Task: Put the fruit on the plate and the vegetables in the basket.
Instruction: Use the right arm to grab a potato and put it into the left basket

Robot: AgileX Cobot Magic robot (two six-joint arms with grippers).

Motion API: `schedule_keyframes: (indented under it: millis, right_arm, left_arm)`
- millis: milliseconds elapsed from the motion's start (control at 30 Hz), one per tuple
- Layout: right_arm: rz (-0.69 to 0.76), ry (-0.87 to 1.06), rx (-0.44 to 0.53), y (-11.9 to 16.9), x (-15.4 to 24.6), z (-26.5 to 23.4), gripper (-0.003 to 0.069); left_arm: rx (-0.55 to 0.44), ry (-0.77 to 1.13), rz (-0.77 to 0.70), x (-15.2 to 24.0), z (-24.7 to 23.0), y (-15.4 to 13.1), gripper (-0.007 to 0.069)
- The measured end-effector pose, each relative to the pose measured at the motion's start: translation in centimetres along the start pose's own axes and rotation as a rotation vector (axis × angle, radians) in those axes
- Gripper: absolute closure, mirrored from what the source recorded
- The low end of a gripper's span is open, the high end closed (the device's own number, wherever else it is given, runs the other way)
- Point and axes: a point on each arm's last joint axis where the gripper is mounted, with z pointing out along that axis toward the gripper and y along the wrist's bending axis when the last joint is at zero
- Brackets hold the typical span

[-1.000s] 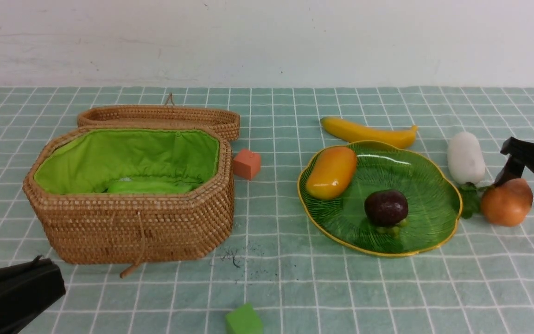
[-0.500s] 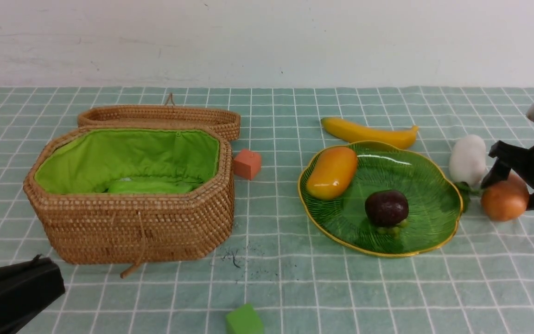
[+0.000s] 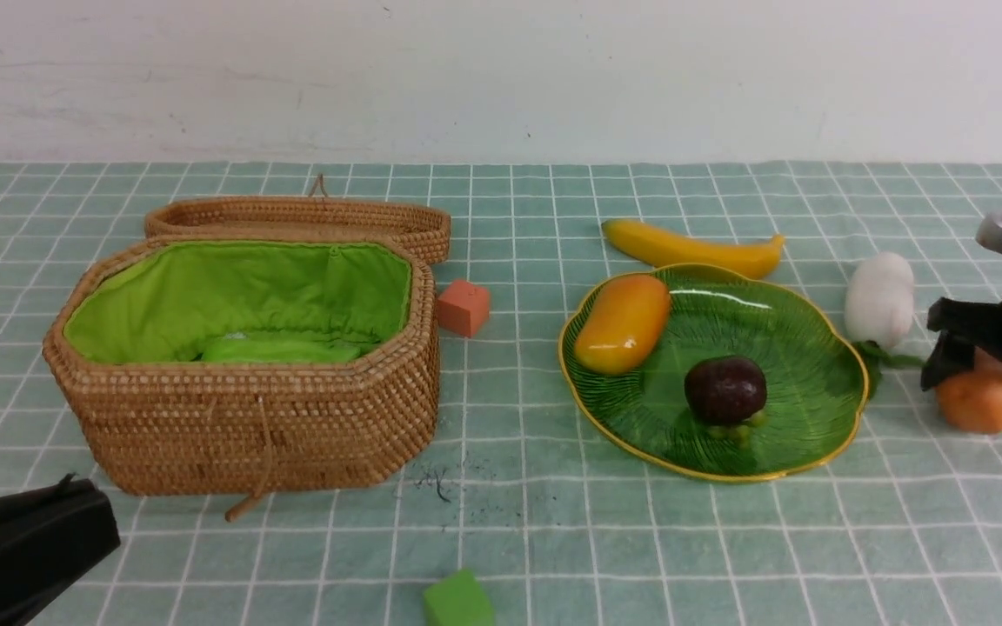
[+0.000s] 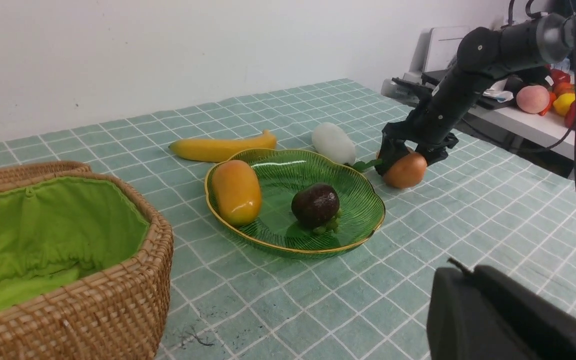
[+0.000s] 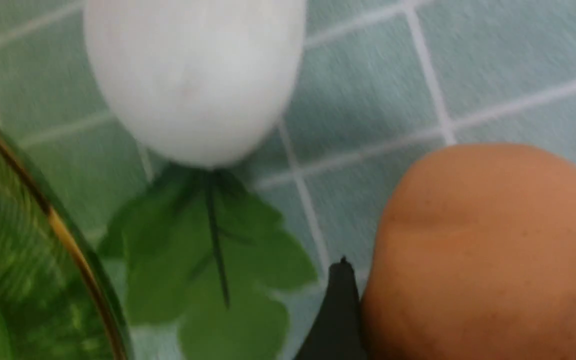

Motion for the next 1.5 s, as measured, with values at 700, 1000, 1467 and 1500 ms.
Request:
schedule_keyframes:
  millis: [700,1000,1467,1500]
  right_arm:
    - [-0.733,-0.193,-0.654,29.4,7.5,-17.2,0.0078]
    - [-0.934,-0.267,-0.837,41.6,12.5,-13.0,0.0080]
    - [-1.067,-0.282,-0.746,43.6,13.8,-8.8,-0.0008]
    - [-1.088,-0.275,-0.732,43.2,13.6,-9.6,0.0005]
  left_arm:
    - [-0.131,0.196,0.053,1.7,-0.3,1.2,0.0606]
    - [-0.325,0.111,-0.081,1.1,-0.5,2.9,0.0606]
    - [-0.358,0.072,-0.109,0.8,-0.6,3.1,0.0603]
    - [-0.358,0.072,-0.110,0.8,-0.6,3.1,0.0603]
